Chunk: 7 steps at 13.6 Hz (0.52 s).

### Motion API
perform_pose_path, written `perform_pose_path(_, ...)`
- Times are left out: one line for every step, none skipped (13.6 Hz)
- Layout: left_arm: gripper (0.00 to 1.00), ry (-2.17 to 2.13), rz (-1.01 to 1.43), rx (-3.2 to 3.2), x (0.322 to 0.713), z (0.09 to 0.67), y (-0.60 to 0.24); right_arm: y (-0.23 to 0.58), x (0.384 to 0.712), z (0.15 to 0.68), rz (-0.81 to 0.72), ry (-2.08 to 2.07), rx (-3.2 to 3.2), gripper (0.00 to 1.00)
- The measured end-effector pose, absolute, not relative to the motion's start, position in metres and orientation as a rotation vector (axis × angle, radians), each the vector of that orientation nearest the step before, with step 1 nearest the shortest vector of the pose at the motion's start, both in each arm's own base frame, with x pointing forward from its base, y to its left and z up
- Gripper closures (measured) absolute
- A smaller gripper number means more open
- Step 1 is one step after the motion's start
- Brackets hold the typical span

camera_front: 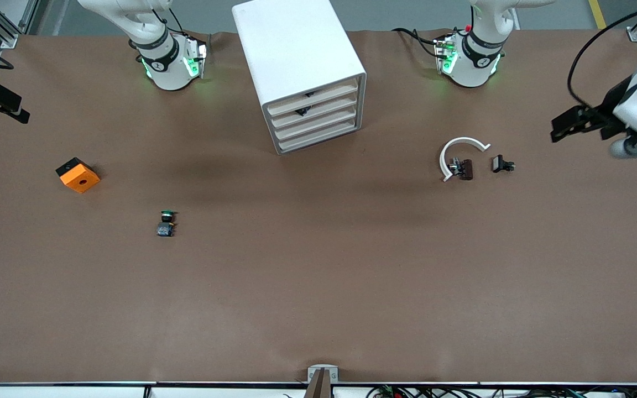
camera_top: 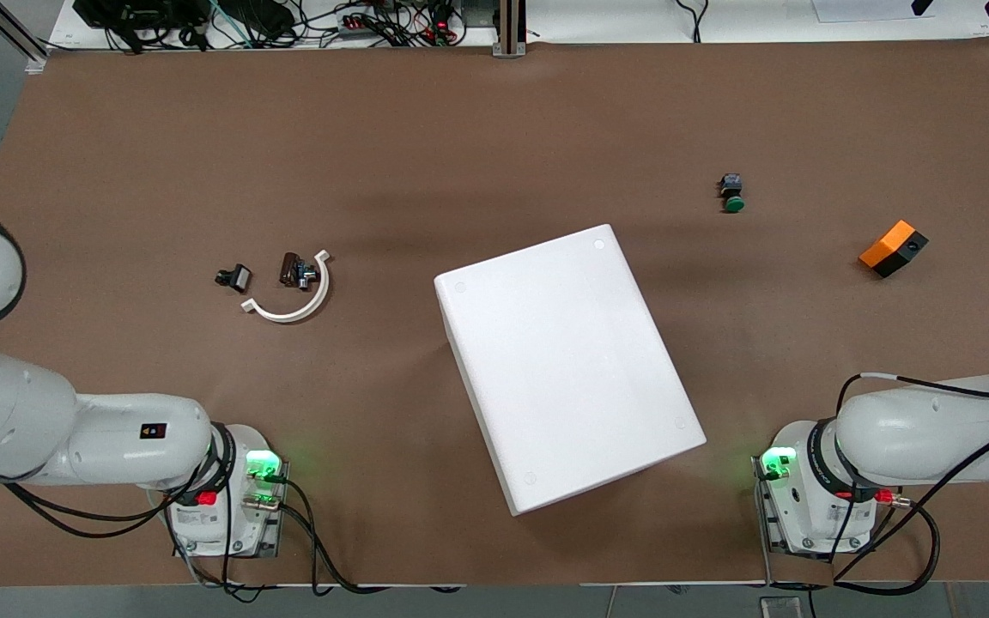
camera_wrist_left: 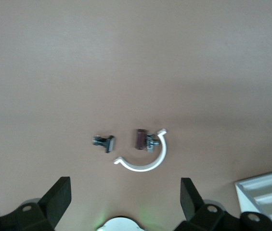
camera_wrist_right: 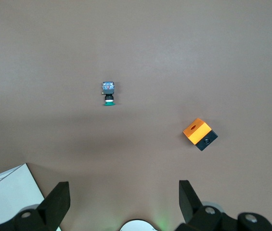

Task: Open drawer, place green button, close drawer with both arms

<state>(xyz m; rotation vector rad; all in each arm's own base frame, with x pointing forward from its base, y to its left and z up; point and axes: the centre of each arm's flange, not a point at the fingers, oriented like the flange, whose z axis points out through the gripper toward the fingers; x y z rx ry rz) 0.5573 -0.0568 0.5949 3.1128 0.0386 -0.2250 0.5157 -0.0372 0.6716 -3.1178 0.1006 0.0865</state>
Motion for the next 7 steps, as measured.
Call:
perform_pose_path(0.0,0.047,-0.265,3.095,0.568,0.576,-0.068,-0.037,0.516,0.672,0.086,0.101,-3.118,0.0)
perform_pose_path(0.0,0.078,-0.291,3.084,0.578,0.557,-0.083,-0.037,0.516,0.671,0.088,0.101,-3.117,0.0)
perform_pose_path(0.0,0.117,-0.312,3.075,0.586,0.539,-0.103,-0.035,0.518,0.668,0.099,0.096,-3.115,0.0)
perform_pose_path(0.0,0.155,-0.334,3.074,0.592,0.521,-0.125,-0.031,0.524,0.658,0.128,0.085,-3.114,0.0)
perform_pose_path(0.0,0.194,-0.354,3.077,0.595,0.504,-0.148,-0.024,0.534,0.642,0.17,0.064,-3.113,0.0)
perform_pose_path(0.0,0.246,-0.366,3.074,0.597,0.489,-0.172,-0.015,0.544,0.627,0.205,0.04,-3.113,0.0)
perform_pose_path(0.0,0.323,-0.385,3.057,0.598,0.473,-0.194,-0.007,0.553,0.612,0.232,0.016,-3.113,0.0)
